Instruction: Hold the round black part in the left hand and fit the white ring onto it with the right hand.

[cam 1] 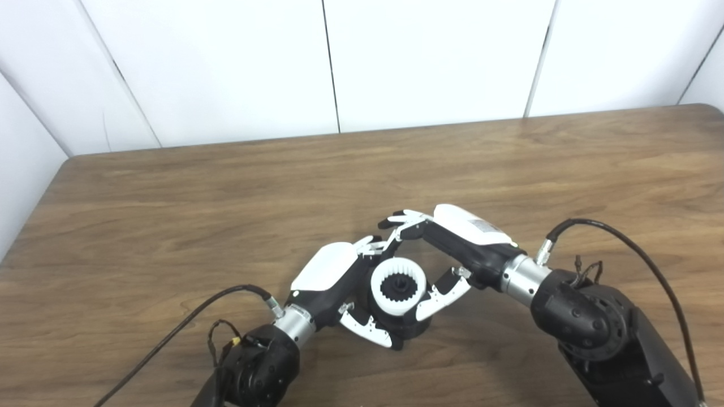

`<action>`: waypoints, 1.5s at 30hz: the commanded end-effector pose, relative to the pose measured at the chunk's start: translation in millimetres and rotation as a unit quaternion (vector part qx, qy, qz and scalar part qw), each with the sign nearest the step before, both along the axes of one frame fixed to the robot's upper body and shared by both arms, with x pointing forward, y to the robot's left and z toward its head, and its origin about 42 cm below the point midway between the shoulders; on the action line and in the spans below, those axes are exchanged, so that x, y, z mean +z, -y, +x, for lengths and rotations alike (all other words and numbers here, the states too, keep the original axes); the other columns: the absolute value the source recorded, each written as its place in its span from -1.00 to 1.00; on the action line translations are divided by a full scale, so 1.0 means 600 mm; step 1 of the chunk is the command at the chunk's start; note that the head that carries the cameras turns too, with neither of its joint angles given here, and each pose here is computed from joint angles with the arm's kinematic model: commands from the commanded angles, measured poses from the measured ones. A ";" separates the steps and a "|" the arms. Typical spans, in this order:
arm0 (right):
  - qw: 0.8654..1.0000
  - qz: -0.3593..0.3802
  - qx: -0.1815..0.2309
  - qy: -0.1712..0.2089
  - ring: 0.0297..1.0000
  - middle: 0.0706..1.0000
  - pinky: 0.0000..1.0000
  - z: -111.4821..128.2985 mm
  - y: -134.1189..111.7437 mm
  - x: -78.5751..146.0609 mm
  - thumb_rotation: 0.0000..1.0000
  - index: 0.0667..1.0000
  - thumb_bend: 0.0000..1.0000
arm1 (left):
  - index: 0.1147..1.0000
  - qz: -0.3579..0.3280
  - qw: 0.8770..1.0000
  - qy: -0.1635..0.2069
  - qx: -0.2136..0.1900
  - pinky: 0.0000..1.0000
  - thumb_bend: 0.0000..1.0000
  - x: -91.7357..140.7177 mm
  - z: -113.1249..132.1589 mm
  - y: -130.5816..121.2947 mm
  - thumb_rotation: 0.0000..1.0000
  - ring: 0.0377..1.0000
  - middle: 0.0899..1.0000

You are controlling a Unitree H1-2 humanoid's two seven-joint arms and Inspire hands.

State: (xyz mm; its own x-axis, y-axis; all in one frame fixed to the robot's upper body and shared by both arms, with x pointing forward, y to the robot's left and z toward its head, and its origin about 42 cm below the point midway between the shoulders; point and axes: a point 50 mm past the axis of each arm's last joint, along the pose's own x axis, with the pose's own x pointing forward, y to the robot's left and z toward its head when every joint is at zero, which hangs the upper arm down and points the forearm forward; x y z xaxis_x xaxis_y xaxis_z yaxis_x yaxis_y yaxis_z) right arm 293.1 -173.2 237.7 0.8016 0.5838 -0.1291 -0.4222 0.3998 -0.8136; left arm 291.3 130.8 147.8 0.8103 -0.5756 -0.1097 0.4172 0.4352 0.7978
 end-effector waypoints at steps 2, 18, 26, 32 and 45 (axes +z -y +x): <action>1.000 -0.001 0.005 0.028 0.91 0.76 0.69 0.010 -0.003 0.018 -0.67 -0.09 0.03 | 0.22 0.033 0.999 -0.023 -0.005 0.83 0.86 -0.021 -0.007 0.002 -0.63 0.93 0.78; 0.999 -0.008 -0.012 0.039 0.87 0.74 0.66 0.026 0.013 0.015 -0.67 -0.09 0.04 | 0.24 0.035 0.999 -0.029 -0.006 0.86 0.86 -0.019 -0.008 0.001 -0.62 0.95 0.80; 0.999 -0.012 -0.017 0.039 0.85 0.73 0.62 0.028 0.021 0.010 -0.67 -0.09 0.04 | 0.23 0.037 0.999 -0.025 -0.006 0.83 0.86 -0.018 -0.009 -0.003 -0.63 0.94 0.80; 0.999 -0.012 -0.021 0.033 0.86 0.73 0.62 0.025 0.025 0.001 -0.67 -0.09 0.04 | 0.23 0.037 0.999 -0.026 -0.005 0.83 0.86 -0.017 -0.008 -0.004 -0.64 0.94 0.80; 0.999 -0.017 -0.038 -0.002 0.89 0.76 0.69 0.018 0.023 -0.053 -0.67 -0.08 0.04 | 0.24 0.042 0.999 -0.030 -0.003 0.82 0.84 -0.014 -0.009 -0.008 -0.66 0.95 0.80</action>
